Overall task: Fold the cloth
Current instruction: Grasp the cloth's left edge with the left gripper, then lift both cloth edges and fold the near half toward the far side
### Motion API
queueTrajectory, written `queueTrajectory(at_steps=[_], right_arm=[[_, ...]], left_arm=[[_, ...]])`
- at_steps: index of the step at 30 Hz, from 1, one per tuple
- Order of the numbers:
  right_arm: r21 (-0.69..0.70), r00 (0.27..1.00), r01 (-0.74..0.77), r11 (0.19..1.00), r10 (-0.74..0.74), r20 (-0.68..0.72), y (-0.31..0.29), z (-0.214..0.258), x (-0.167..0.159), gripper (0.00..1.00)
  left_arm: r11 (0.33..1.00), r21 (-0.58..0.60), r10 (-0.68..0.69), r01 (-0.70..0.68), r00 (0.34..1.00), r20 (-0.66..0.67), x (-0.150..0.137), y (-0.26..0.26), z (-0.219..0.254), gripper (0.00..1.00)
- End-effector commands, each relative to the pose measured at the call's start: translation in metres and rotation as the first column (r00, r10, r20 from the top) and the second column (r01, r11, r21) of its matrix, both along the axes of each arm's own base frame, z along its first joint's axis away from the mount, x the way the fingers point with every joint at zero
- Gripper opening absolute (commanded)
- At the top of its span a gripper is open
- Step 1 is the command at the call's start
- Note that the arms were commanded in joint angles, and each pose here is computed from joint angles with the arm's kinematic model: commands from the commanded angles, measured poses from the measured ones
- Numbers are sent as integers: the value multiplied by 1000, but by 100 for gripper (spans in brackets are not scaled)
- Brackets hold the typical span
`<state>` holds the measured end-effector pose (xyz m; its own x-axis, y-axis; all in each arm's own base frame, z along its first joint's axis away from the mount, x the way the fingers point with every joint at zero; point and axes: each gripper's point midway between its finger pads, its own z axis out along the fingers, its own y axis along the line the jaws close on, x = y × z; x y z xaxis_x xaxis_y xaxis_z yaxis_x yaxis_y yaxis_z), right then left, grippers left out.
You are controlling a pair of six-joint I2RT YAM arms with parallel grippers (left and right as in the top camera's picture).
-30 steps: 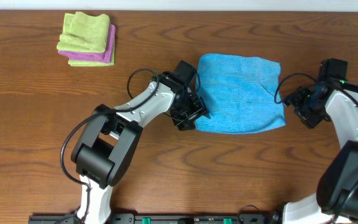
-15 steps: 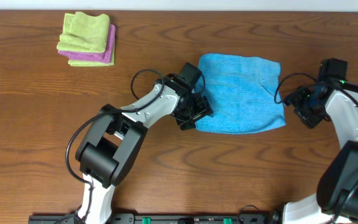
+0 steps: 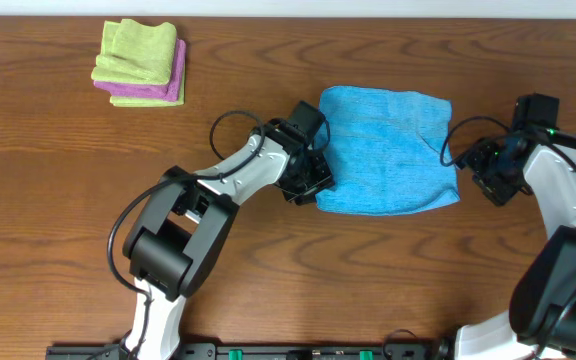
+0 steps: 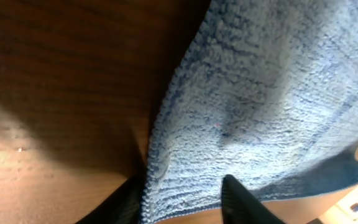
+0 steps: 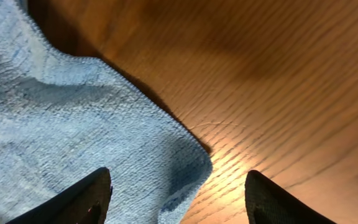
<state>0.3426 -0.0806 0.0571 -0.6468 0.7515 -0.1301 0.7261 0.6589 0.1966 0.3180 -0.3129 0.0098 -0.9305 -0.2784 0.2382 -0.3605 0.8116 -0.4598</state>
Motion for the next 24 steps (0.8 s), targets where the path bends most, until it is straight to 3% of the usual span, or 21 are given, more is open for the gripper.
queueTrajectory(at_steps=[1,4,9,11,13,18,21,24], right_arm=[[52,1000,-18,998,17,13,11,0,3,70],[131,1000,16,991,-17,5,22,0,1,66],[174,984,133,976,-109,-140,28,-21,-19,62],[178,979,143,974,-113,-168,29,-30,-21,62],[181,974,151,972,-116,-193,29,-41,-21,60],[182,965,163,970,-118,-233,29,-55,-25,30],[181,966,162,970,-119,-229,29,-55,-24,2],[181,967,160,970,-118,-227,29,-55,-23,2]], left_arm=[[1000,21,-3,3,1000,8,2,-2,-6,35],[1000,24,-3,3,1000,8,0,-4,-6,30],[999,39,2,-2,1000,16,1,-2,-7,29],[999,39,2,-2,1000,17,1,-2,-7,23],[999,39,2,-2,1000,16,1,-2,-7,28],[999,38,1,-2,1000,16,1,-2,-7,25],[999,39,2,-2,1000,16,1,-2,-7,19],[999,39,11,-11,1000,11,1,-2,-7,6]])
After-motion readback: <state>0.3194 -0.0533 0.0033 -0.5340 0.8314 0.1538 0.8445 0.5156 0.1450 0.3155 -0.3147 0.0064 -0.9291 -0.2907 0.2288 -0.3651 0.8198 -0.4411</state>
